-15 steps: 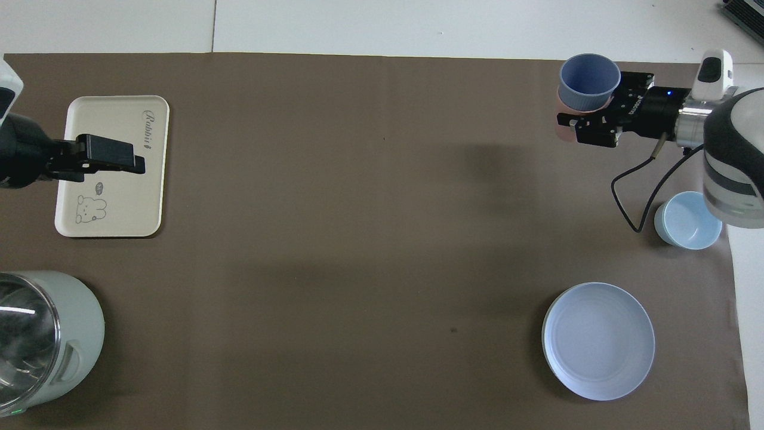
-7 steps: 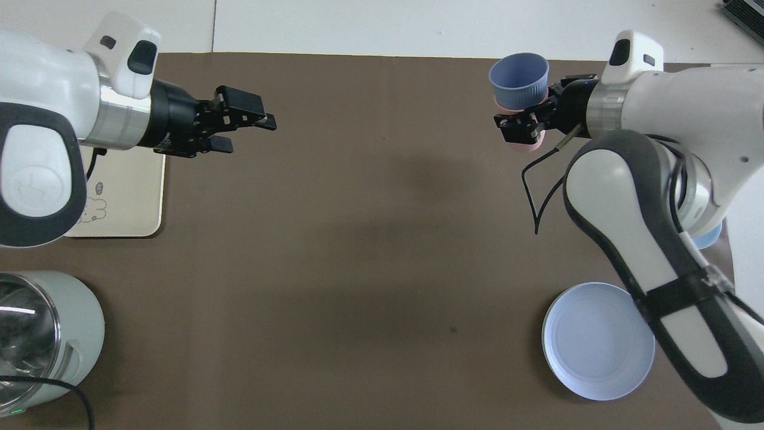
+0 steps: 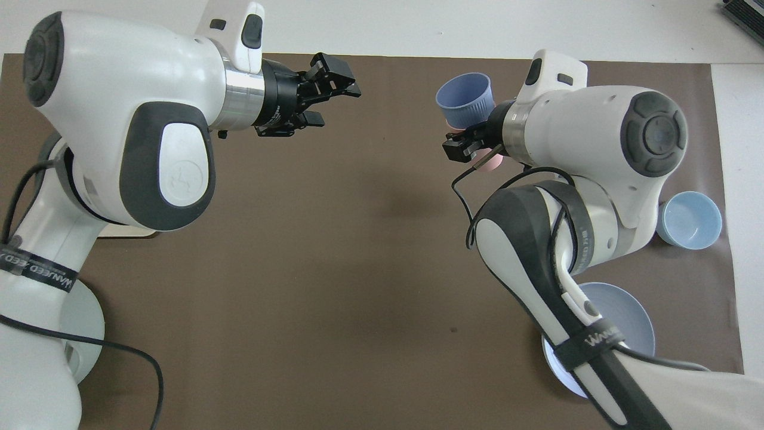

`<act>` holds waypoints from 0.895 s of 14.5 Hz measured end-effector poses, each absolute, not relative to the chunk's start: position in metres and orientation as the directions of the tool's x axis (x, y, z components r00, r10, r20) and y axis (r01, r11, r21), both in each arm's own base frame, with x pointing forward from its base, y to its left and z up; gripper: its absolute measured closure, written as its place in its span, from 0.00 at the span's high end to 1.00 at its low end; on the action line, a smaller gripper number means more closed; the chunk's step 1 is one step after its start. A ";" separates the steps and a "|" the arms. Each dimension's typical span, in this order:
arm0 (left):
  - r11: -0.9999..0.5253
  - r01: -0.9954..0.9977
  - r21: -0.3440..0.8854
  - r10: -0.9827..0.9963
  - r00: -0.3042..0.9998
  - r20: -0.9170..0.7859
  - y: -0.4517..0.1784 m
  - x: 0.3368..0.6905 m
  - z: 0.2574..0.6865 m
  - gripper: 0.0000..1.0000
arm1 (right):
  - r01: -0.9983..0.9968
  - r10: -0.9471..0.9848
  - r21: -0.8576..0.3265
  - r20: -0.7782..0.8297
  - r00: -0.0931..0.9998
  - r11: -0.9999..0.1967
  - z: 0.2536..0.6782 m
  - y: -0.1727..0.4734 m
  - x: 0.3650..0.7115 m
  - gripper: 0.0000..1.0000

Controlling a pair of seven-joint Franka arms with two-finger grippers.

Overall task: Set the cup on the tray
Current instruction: 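Grasp the blue cup with the left gripper beside the right gripper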

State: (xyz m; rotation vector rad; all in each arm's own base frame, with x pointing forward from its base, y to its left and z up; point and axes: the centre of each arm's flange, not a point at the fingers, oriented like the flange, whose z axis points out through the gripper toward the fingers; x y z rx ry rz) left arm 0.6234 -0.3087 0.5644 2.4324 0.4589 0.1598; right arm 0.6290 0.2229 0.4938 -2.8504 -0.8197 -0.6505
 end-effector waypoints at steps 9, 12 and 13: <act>-0.676 0.356 0.645 0.421 0.905 -0.058 -0.379 0.646 0.520 0.65 | 0.518 0.506 0.089 0.401 0.764 -0.851 0.487 0.286 0.601 0.84; -0.731 0.343 0.590 0.380 0.923 -0.065 -0.385 0.639 0.514 0.63 | 0.524 0.514 0.093 0.398 0.760 -0.847 0.486 0.289 0.599 0.84; -0.742 0.343 0.576 0.369 0.926 -0.076 -0.386 0.637 0.513 0.55 | 0.526 0.518 0.100 0.397 0.758 -0.845 0.486 0.289 0.599 0.84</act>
